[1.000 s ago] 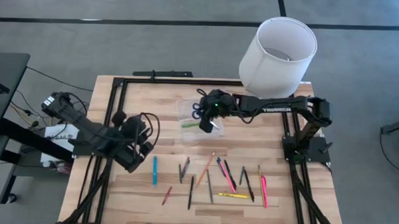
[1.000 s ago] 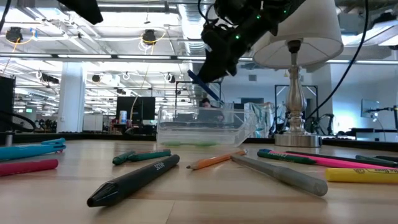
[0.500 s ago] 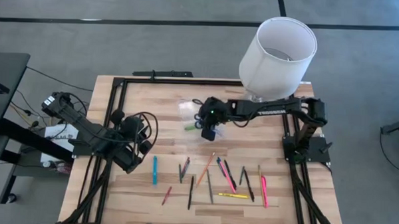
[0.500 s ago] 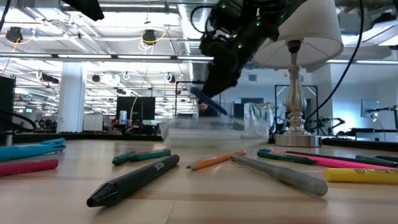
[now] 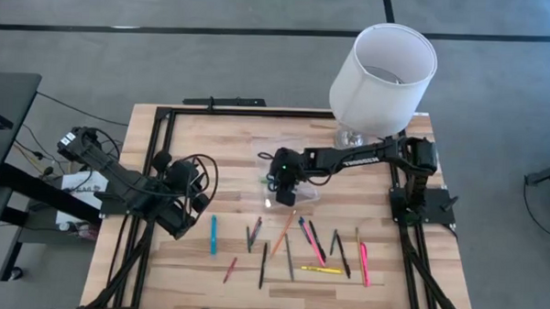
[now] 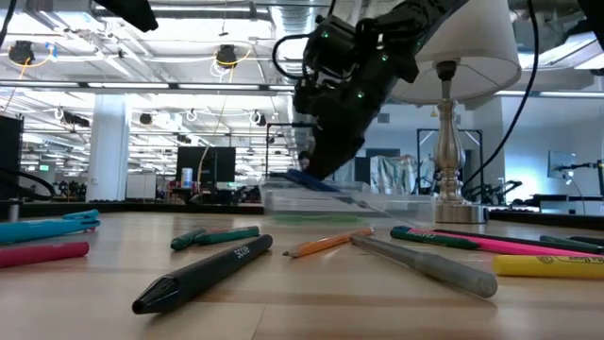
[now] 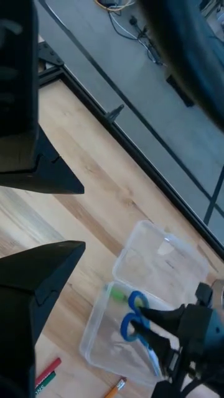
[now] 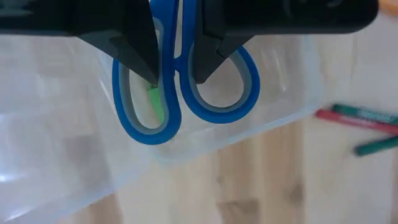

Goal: Pick & place school supplies into a supply box
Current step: Put the blue scissors into the transparent supply box

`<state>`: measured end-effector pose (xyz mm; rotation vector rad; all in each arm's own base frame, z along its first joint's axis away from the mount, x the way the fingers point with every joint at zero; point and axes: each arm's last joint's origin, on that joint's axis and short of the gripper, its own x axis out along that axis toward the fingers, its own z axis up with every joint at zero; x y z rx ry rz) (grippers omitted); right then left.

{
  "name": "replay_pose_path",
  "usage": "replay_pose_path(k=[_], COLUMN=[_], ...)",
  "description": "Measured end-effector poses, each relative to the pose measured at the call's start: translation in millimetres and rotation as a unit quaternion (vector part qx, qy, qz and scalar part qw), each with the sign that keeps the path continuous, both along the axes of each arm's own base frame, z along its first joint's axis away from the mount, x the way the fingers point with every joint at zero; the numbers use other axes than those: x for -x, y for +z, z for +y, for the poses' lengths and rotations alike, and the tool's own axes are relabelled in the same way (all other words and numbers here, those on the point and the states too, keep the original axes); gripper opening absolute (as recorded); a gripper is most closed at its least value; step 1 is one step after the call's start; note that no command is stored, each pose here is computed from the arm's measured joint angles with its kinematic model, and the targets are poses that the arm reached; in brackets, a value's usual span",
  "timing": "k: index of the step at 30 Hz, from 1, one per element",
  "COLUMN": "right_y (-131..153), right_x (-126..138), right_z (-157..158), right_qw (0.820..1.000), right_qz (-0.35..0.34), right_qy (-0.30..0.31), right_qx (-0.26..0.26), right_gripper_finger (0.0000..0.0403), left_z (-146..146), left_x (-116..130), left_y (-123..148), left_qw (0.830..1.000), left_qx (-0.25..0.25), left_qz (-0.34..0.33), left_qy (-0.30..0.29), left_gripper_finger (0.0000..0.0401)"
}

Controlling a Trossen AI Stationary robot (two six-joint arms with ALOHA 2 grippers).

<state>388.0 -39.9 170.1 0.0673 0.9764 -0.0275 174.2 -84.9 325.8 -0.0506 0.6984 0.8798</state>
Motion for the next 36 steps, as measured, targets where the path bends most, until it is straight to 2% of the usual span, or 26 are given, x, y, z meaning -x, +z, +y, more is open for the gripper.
replay_pose_path(k=[3, 10, 16, 20, 24, 30, 33, 36], right_y=[-5.2, -13.3, -12.0, -12.1, -10.9, 14.2, 22.8, 19.3], right_x=[-2.7, -4.5, -5.1, -4.2, -2.8, 4.5, 14.7, 22.5], right_z=[3.8, 9.5, 5.0, -1.3, -3.3, 0.6, 4.6, 9.8], right_qw=[0.999, 0.999, 1.0, 1.0, 0.999, 0.999, 0.999, 0.997], right_qz=[0.003, 0.011, 0.009, 0.01, 0.013, -0.002, 0.025, 0.065], right_qy=[0.032, 0.04, 0.015, -0.005, -0.029, -0.041, -0.041, -0.033], right_qx=[-0.014, -0.016, 0.018, 0.007, -0.008, -0.018, -0.022, -0.025], right_gripper_finger=[0.0073, 0.0117, 0.0153, 0.0169, 0.0176, 0.0173, 0.0165, 0.0157], left_z=[0.1, 0.1, 0.3, 0.5, 0.5, 0.6, 0.8, 0.9], left_x=[0.1, 0.0, -0.2, -0.3, -0.3, -0.3, 0.0, -0.1], left_y=[0.1, 0.1, 0.6, 0.9, 0.9, 1.0, -0.4, -0.8], left_qw=[1.0, 1.0, 1.0, 1.0, 1.0, 1.0, 1.0, 1.0], left_qx=[0.0, -0.002, -0.01, -0.017, -0.017, -0.019, -0.021, -0.024], left_qz=[0.0, -0.001, -0.006, -0.01, -0.01, -0.008, -0.005, -0.006], left_qy=[0.0, 0.0, 0.0, -0.001, -0.001, -0.003, -0.003, -0.003], left_gripper_finger=[0.0128, 0.0128, 0.0128, 0.0128, 0.0128, 0.0128, 0.0128, 0.0128])
